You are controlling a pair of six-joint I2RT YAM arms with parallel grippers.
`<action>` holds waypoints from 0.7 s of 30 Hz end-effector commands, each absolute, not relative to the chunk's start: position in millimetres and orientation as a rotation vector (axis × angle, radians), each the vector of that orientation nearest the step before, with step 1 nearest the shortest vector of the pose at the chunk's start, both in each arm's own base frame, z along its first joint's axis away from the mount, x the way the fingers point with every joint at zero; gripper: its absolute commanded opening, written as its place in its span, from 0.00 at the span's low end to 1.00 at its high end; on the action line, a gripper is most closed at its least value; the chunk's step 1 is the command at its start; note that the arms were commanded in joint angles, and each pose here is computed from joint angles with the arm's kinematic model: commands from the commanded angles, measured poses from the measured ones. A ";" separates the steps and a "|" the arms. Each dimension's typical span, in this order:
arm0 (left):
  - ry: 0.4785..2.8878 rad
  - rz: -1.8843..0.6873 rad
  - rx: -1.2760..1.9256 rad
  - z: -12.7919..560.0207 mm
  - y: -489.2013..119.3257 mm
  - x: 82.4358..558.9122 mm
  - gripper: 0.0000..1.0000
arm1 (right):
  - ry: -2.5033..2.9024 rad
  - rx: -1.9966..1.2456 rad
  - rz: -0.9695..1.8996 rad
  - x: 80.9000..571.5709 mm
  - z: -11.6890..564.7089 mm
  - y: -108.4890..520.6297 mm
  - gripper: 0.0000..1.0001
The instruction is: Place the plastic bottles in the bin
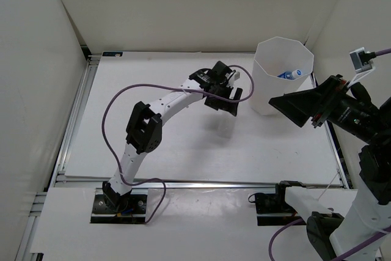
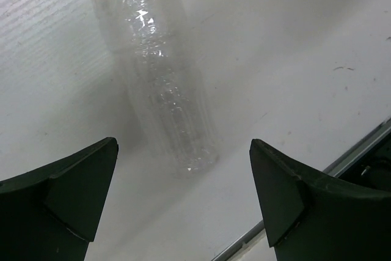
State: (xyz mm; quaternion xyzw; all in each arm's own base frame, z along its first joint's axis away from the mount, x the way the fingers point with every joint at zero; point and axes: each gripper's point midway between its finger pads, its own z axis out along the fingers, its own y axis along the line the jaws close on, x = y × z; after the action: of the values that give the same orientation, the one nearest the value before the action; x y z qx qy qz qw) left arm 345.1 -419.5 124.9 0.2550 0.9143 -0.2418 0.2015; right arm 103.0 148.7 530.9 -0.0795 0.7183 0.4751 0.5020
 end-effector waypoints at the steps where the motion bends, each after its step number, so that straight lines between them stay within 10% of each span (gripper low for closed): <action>1: 2.579 -0.675 0.713 113.8 -419.6 345.4 1.00 | 1.659 -0.189 1.125 100.1 549.7 146.7 0.99; 13: 2.739 -0.816 0.668 45.0 -434.7 344.4 1.00 | 1.661 -0.153 1.111 100.7 553.7 143.9 0.99; 16: 2.743 -0.853 0.667 43.0 -435.2 345.3 0.77 | 1.671 -0.153 1.107 103.2 552.5 143.6 0.99; 17: 2.734 -0.858 0.667 46.0 -436.7 346.8 0.53 | 1.679 -0.148 1.109 105.2 550.5 143.6 0.99; 21: 2.625 -0.899 0.643 96.9 -434.9 362.6 0.46 | 1.697 -0.129 1.108 111.0 545.6 142.6 0.99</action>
State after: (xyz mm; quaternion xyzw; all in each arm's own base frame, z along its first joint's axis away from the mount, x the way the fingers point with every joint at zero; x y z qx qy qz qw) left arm 351.3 -428.4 38.0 0.2155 0.9314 -0.2760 0.0996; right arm 104.8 143.7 545.7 -0.0573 0.7088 0.4666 0.5259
